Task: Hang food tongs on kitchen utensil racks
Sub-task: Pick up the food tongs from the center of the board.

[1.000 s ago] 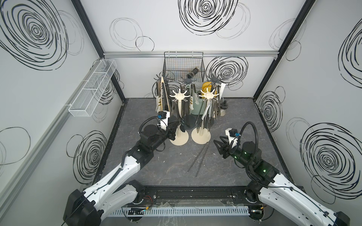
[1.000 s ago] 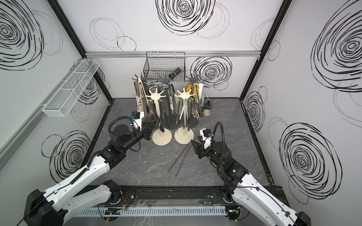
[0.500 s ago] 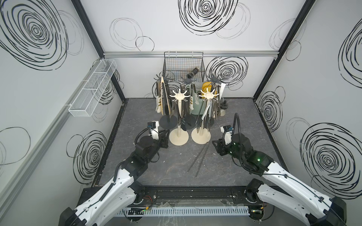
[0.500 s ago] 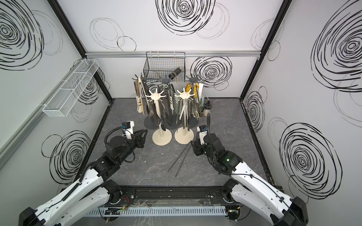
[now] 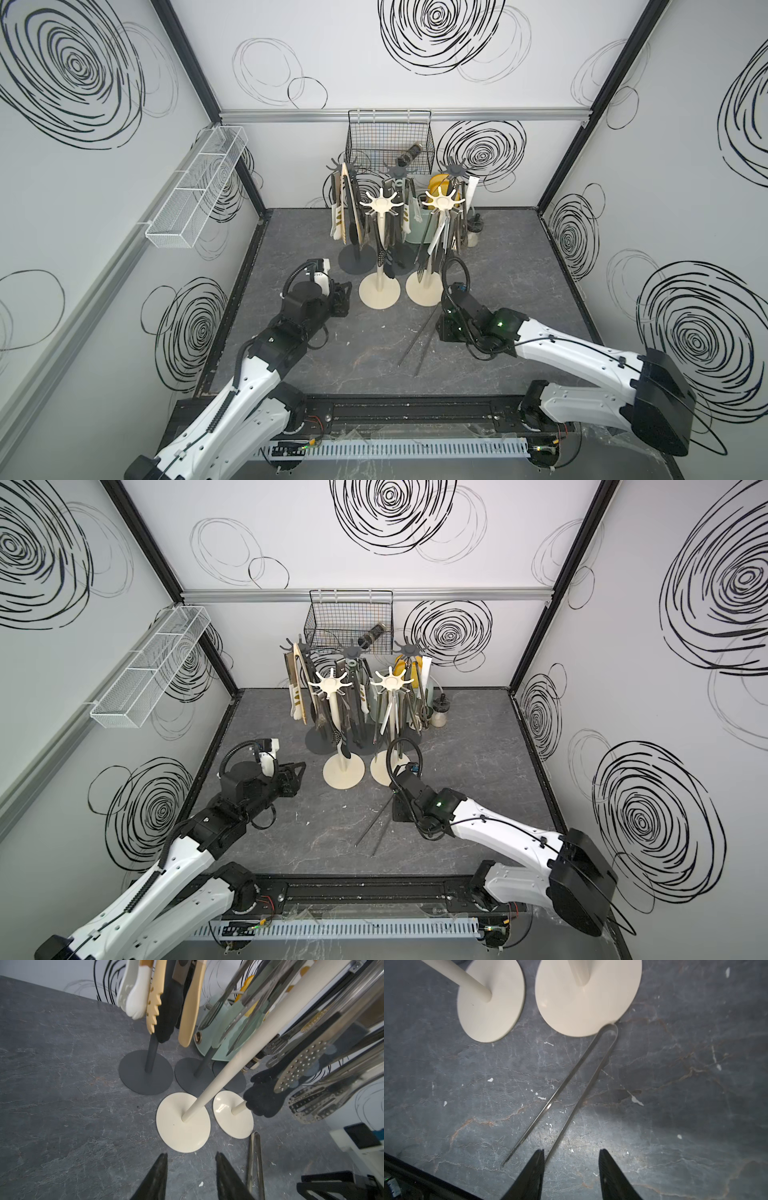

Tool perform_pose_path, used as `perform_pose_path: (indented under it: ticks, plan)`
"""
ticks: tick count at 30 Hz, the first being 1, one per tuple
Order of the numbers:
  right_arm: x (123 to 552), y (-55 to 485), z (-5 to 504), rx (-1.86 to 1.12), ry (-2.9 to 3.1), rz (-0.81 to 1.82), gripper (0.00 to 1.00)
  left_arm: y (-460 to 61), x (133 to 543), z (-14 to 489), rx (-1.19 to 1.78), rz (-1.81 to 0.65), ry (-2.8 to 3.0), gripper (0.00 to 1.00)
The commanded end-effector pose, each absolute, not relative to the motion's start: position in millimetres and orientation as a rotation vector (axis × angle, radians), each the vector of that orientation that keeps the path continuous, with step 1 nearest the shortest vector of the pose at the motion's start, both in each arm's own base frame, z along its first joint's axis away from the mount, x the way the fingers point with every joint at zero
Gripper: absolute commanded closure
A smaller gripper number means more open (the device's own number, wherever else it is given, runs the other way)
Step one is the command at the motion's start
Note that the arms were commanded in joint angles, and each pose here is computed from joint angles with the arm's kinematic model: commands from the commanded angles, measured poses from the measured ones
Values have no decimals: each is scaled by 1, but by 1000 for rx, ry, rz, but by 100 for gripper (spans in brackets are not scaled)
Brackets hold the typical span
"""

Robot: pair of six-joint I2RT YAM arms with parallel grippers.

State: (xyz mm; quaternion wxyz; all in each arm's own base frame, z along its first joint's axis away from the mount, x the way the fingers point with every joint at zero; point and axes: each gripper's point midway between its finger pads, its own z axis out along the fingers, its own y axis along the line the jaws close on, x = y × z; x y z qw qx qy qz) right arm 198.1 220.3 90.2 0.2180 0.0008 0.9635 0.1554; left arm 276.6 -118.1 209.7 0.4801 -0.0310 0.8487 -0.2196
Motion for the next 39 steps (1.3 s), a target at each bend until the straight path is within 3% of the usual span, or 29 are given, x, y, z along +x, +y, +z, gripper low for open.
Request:
perform_pose_path:
  ticks: [1,26,39]
  plan:
    - [195,219,80,213,2721,332,53,-131,271,214,15,-608,2122,59]
    - [185,247,19,304,2851,54,54,-140,266,205,145,-672,2165,59]
    - [165,207,7,375,2874,-104,63,-139,266,204,147,-692,2167,59]
